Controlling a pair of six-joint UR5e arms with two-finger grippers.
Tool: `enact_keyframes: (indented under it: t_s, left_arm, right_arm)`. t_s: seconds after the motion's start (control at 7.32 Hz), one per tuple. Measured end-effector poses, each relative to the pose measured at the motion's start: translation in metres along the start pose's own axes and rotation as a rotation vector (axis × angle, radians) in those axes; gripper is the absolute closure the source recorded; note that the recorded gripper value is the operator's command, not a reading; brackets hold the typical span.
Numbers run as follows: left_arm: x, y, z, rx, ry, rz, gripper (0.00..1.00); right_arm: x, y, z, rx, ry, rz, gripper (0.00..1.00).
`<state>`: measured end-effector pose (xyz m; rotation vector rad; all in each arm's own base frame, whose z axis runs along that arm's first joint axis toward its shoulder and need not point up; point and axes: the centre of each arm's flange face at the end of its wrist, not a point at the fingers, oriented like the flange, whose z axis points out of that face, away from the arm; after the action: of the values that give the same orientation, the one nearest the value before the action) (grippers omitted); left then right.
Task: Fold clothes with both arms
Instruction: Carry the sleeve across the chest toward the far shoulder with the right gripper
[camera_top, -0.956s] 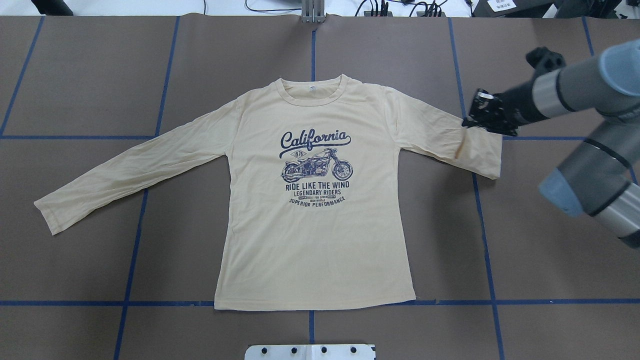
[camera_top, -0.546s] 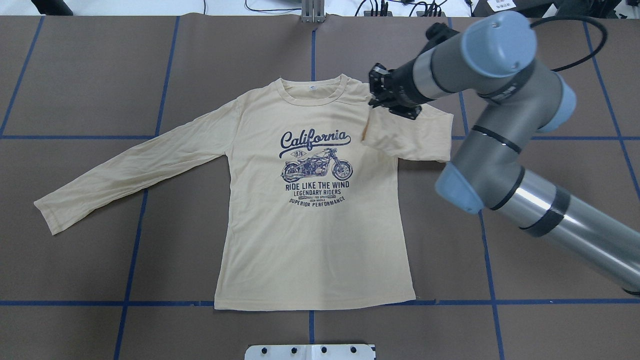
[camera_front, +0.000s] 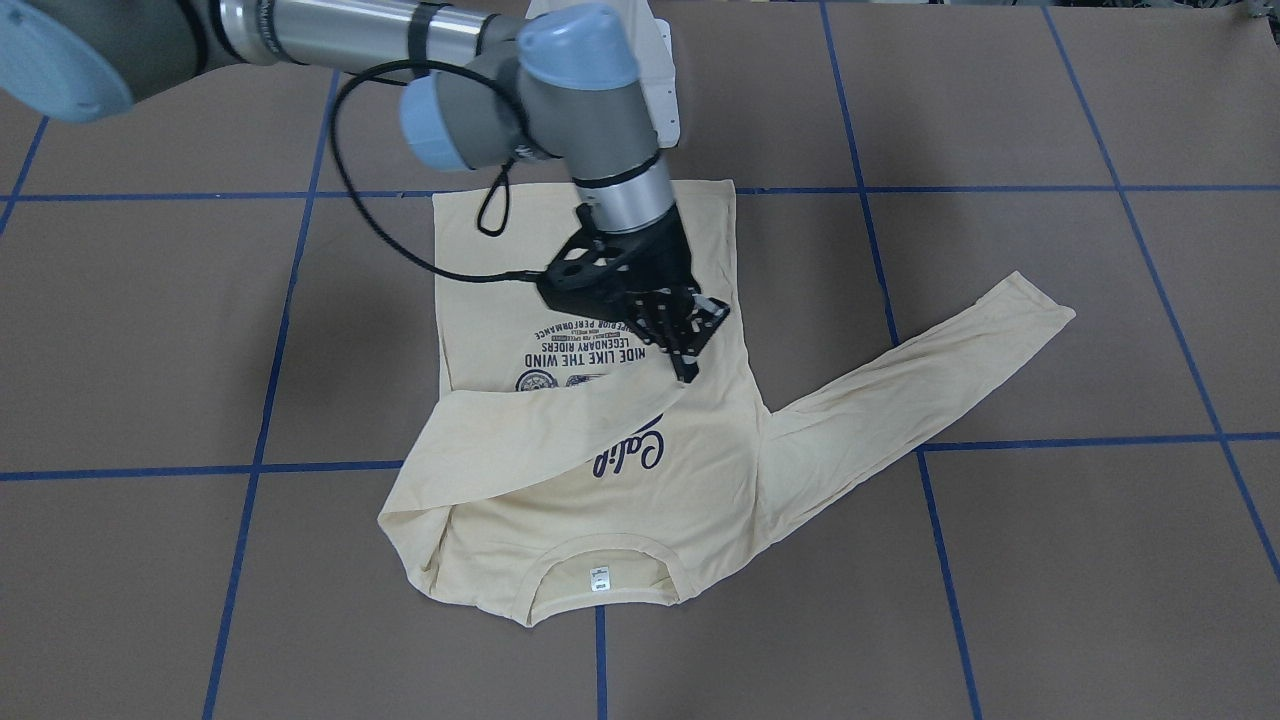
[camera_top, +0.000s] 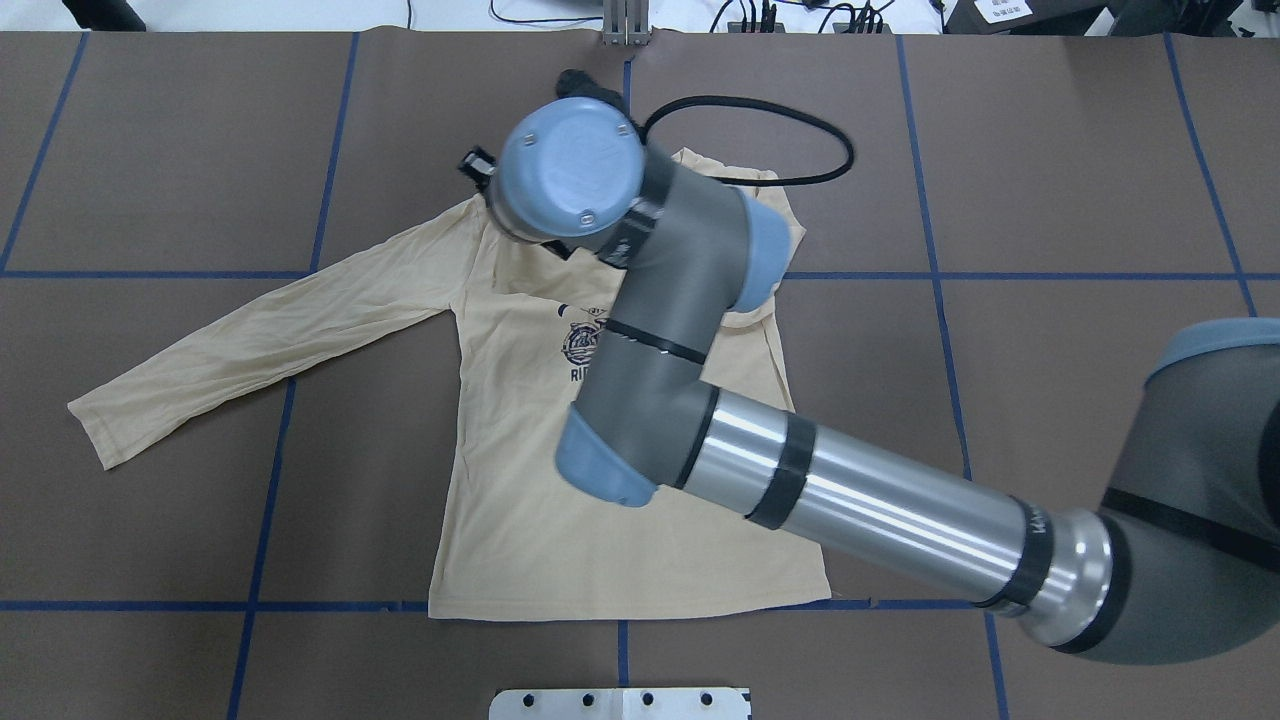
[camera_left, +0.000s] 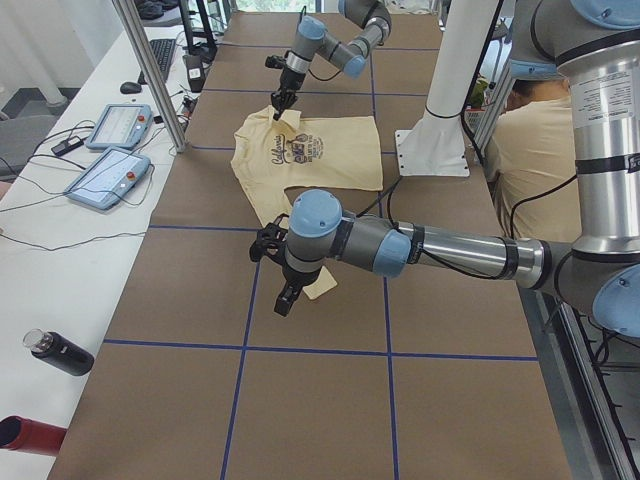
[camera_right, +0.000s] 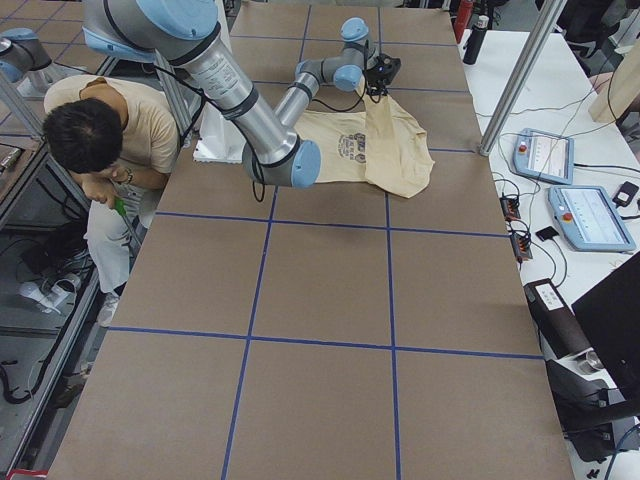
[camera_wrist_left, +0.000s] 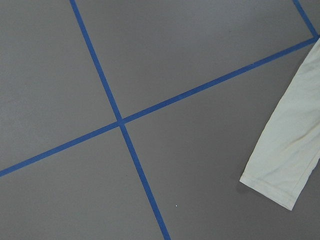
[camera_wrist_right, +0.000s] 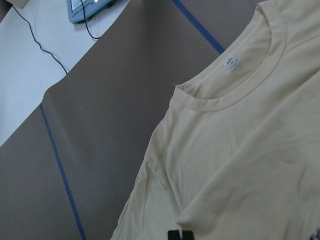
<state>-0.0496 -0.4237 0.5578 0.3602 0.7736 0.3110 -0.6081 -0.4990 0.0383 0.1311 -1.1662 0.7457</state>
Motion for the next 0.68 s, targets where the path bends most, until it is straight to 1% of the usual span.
enact_keyframes:
  t_s: [0.14,0.27,0.41,0.55,0.68]
  left_arm:
    - [0.001,0.000,-0.001,0.001,0.000,0.001,0.00]
    - [0.001,-0.001,-0.001,0.002,0.000,0.002,0.00]
    - [0.001,-0.001,-0.002,0.003,0.000,0.004,0.00]
    - [0.002,-0.001,-0.002,0.003,0.000,0.004,0.00]
    - [0.002,-0.001,-0.002,0.003,0.001,0.005,0.00]
  right_arm:
    - [-0.014,0.030,0.009,0.002,0.004,-0.014,1.00]
    - [-0.020,0.049,0.021,0.005,0.006,-0.023,1.00]
    - [-0.026,0.061,0.036,0.016,0.005,-0.028,1.00]
    - [-0.033,0.066,0.048,0.027,-0.005,-0.019,0.91]
    - [-0.040,0.065,0.053,0.046,-0.019,0.013,0.61]
